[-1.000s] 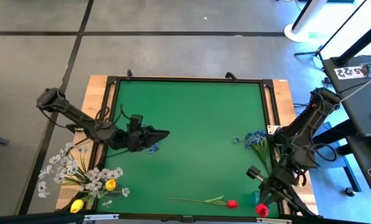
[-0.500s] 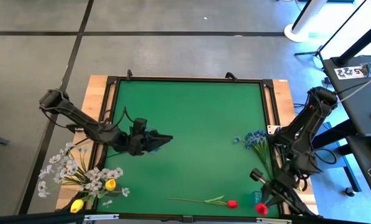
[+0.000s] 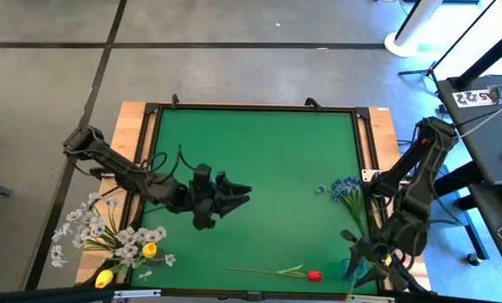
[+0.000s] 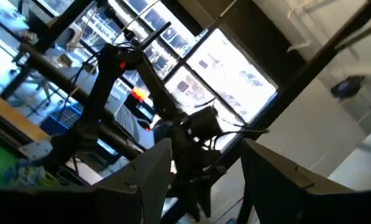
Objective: Sort flowers into vase by color
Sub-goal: Put the right blue flowers into the blue vase
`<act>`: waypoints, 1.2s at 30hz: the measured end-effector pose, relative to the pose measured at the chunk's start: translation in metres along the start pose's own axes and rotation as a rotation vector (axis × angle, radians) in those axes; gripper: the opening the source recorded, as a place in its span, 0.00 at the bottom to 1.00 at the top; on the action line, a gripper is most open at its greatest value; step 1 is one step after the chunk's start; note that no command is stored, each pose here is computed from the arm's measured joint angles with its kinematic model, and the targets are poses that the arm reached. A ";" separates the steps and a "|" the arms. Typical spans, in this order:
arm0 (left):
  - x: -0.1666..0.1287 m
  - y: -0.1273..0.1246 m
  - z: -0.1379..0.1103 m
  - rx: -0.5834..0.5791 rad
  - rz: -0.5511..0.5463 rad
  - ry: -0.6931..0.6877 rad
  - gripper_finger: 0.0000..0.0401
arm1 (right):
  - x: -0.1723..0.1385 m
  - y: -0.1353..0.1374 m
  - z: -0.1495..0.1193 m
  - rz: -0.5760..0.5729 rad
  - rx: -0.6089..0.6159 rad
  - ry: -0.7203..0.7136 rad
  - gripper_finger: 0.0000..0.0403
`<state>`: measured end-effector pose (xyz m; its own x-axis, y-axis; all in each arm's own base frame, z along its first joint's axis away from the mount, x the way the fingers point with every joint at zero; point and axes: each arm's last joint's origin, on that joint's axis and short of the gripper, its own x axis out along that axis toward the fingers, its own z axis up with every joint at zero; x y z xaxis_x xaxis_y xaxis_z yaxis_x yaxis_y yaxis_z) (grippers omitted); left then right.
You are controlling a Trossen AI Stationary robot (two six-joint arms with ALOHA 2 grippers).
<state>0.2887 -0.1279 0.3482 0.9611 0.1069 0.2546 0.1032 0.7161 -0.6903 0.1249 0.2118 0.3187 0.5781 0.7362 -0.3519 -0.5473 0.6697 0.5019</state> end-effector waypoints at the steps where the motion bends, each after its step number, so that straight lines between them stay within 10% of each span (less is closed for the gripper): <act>1: 0.002 -0.003 0.001 0.025 0.005 0.014 0.47 | -0.004 0.003 0.004 -0.009 0.021 0.047 0.36; 9: 0.005 -0.014 0.001 0.116 0.046 0.115 0.46 | -0.047 0.019 0.035 -0.155 0.168 0.247 0.41; 21: 0.005 -0.015 -0.002 0.107 0.033 0.133 0.46 | -0.081 -0.043 -0.009 -1.089 0.821 0.388 0.43; 36: 0.003 -0.016 -0.004 0.105 0.030 0.140 0.45 | -0.067 -0.189 -0.077 -1.124 1.104 0.531 0.68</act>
<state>0.2911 -0.1420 0.3576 0.9903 0.0375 0.1335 0.0538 0.7832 -0.6194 0.1431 0.0440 0.1867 -0.0217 0.0701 -0.9973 0.7699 0.6376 0.0281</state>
